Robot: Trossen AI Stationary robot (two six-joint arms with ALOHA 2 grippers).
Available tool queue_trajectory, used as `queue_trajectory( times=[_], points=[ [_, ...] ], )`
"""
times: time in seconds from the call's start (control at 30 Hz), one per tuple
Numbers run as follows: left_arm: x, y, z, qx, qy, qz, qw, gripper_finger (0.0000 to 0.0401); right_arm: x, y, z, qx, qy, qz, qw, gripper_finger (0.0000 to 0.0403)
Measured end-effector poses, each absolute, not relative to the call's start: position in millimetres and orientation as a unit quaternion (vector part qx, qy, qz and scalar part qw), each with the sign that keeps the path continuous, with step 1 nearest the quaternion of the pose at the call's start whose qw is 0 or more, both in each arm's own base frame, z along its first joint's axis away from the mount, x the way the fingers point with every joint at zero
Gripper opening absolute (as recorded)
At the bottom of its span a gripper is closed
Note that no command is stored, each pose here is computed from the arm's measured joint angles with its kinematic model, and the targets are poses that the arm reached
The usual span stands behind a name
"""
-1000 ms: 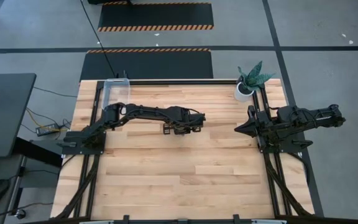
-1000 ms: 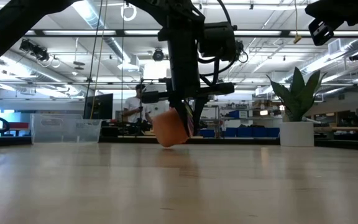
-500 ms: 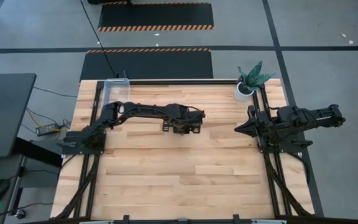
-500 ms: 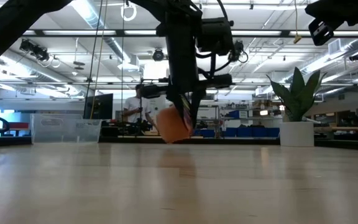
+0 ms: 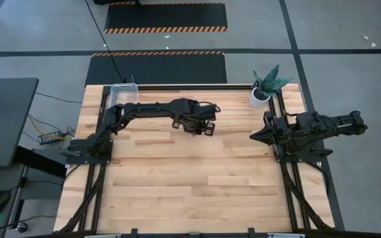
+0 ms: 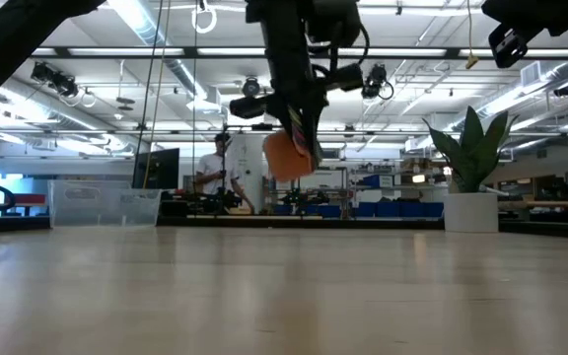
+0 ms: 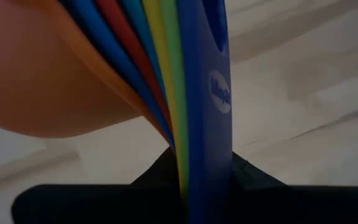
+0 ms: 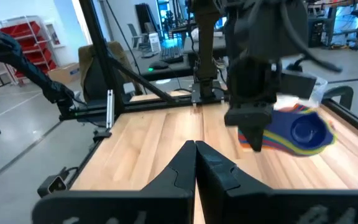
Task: Nest measuring cups in basket
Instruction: Put the measuring cups into the transparent bin
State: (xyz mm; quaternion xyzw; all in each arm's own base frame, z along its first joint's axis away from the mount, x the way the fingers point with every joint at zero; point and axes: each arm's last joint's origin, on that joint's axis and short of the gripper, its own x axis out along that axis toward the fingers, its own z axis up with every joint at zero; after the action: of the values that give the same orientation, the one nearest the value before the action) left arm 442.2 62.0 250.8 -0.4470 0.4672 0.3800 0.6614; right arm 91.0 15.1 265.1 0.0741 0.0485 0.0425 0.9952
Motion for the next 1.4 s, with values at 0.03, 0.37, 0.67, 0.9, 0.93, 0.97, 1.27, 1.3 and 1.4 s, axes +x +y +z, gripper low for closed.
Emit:
queue_trajectory(
  times=[0.03,0.37,0.67,0.9,0.93,0.97,1.27,1.3,1.4],
  points=[
    [442.2,63.8,255.2,-0.446,0.465,0.378,0.665,0.0046,90.7,15.0,264.9,0.074,0.049,0.042,0.995,0.0016],
    [432.9,83.0,307.4,-0.439,0.446,0.358,0.693,0.0046,90.7,14.9,265.5,0.074,0.046,0.042,0.995,0.0016],
    [412.4,97.4,353.3,-0.427,0.425,0.352,0.716,0.0046,90.7,15.0,265.5,0.075,0.046,0.043,0.995,0.0016],
    [382.9,101.6,380.4,-0.424,0.409,0.375,0.716,0.0046,90.7,15.0,265.5,0.075,0.046,0.043,0.995,0.0016],
    [378.4,102.5,385.4,-0.423,0.404,0.377,0.718,0.0046,90.7,15.0,265.6,0.075,0.046,0.043,0.995,0.0016],
    [373.8,103.1,390.1,-0.424,0.399,0.378,0.72,0.0046,90.7,15.0,265.8,0.075,0.045,0.044,0.995,0.0016],
    [321.6,110.5,431.4,-0.41,0.364,0.412,0.728,0.0046,90.8,15.0,266.2,0.075,0.043,0.044,0.995,0.0016],
    [315.6,111.9,435.2,-0.41,0.361,0.414,0.728,0.0046,90.8,15.0,266.2,0.075,0.043,0.044,0.995,0.0016],
    [298.2,114.5,445.0,-0.406,0.353,0.43,0.725,0.0046,90.8,15.0,266.2,0.075,0.043,0.044,0.995,0.0016]
  ],
)
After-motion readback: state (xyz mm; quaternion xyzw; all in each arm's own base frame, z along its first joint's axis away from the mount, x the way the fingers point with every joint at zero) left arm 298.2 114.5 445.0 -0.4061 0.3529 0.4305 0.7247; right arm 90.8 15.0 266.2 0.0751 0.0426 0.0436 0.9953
